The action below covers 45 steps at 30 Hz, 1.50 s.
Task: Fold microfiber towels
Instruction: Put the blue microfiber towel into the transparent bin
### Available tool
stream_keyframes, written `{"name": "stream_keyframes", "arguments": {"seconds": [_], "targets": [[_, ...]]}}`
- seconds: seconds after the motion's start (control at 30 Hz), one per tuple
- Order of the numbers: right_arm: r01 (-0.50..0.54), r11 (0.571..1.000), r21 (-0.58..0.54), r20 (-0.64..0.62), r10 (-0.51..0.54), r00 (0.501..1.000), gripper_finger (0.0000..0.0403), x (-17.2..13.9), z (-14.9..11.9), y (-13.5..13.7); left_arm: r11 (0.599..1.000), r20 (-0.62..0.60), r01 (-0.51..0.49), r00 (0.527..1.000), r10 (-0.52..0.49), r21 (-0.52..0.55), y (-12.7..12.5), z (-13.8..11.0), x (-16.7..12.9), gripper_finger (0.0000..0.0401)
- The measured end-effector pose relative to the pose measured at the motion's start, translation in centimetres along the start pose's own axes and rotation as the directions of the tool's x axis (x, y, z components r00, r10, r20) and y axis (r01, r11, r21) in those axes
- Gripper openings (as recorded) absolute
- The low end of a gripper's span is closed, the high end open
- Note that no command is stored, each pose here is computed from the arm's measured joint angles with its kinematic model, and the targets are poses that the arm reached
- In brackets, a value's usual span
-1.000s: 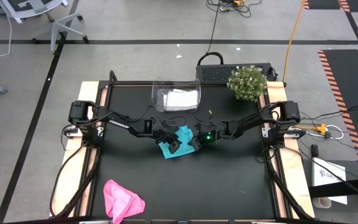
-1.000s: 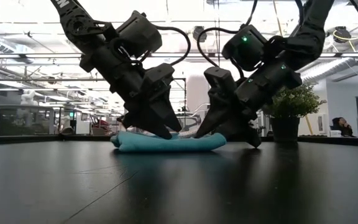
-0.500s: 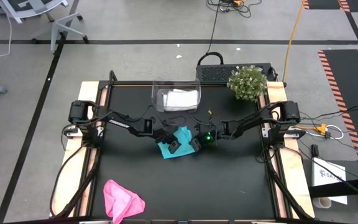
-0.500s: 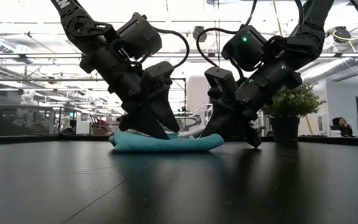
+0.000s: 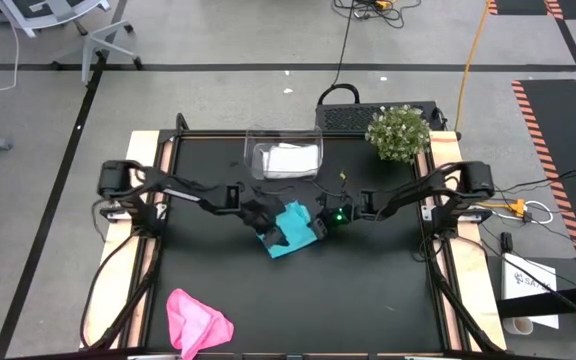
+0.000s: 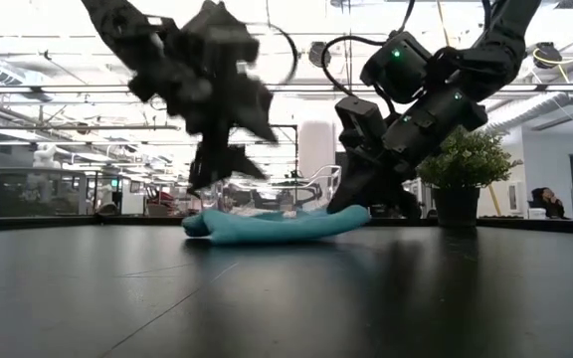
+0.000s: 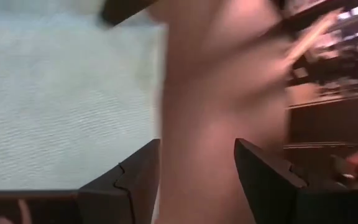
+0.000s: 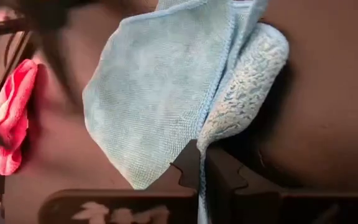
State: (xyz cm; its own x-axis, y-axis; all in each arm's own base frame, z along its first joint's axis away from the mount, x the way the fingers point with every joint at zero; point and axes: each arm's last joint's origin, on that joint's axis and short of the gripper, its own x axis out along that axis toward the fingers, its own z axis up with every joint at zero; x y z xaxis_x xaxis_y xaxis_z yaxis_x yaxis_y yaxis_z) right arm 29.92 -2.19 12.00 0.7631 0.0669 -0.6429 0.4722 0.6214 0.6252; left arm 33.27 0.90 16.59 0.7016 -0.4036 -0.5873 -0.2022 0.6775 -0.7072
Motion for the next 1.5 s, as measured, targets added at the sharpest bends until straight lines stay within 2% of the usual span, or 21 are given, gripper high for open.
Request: {"name": "stream_keyframes", "arguments": {"seconds": [0.13, 0.23, 0.4, 0.5, 0.6, 0.73, 0.9, 1.07, 1.2, 1.5], "targets": [[-0.017, 1.0, -0.017, 0.032, 0.017, 0.999, 0.0, -1.1, 0.8, 0.4, 0.995, 0.095, 0.059, 0.993, -0.067, 0.085, -2.7, 0.8, -3.4, 0.0207], [-0.036, 0.999, -0.032, 0.063, 0.038, 0.997, 0.0, -1.9, 1.5, 0.8, 0.987, 0.202, 0.039, 0.977, -0.07, 0.154, -4.5, 1.2, -6.3, 0.0207], [-0.044, 0.997, -0.056, 0.101, 0.049, 0.994, 0.0, -2.9, 2.4, 0.9, 0.974, 0.351, -0.135, 0.934, 0.065, 0.18, -5.9, 0.6, -10.5, 0.0207], [-0.003, 0.999, -0.045, 0.07, 0.007, 0.998, 0.0, -2.9, 2.2, 0.4, 0.957, 0.37, -0.254, 0.91, 0.188, 0.138, -5.8, -0.2, -11.2, 0.0207], [0.013, 0.998, -0.061, 0.054, -0.01, 0.999, 0.0, -2.9, 2.0, 0.2, 0.933, 0.327, -0.335, 0.903, 0.278, 0.131, -5.4, -1.1, -10.5, 0.0207], [0.024, 0.998, -0.066, 0.043, -0.021, 0.999, 0.0, -2.9, 1.9, 0.1, 0.912, 0.298, -0.373, 0.902, 0.313, 0.172, -4.8, -1.1, -8.0, 0.0207], [0.018, 0.997, -0.072, 0.042, -0.015, 0.999, 0.0006, -2.9, 1.9, 0.2, 0.905, 0.273, -0.366, 0.912, 0.304, 0.215, -3.4, -0.8, -3.8, 0.0207], [0.011, 0.996, -0.091, 0.008, -0.01, 1.0, 0.0042, -2.8, 1.7, 0.1, 0.909, 0.209, -0.359, 0.925, 0.317, 0.213, -1.4, -1.0, -0.5, 0.0207], [0.022, 0.997, -0.079, -0.005, -0.022, 1.0, 0.008, -2.8, 1.6, 0.0, 0.896, 0.142, -0.393, 0.918, 0.37, 0.204, 0.3, -1.7, 1.2, 0.0207], [0.035, 0.999, -0.005, -0.109, -0.035, 0.993, 0.0147, -0.8, 0.5, -1.4, 0.886, 0.114, -0.429, 0.903, 0.414, 0.179, 2.2, -1.6, 2.2, 0.0207]]}}
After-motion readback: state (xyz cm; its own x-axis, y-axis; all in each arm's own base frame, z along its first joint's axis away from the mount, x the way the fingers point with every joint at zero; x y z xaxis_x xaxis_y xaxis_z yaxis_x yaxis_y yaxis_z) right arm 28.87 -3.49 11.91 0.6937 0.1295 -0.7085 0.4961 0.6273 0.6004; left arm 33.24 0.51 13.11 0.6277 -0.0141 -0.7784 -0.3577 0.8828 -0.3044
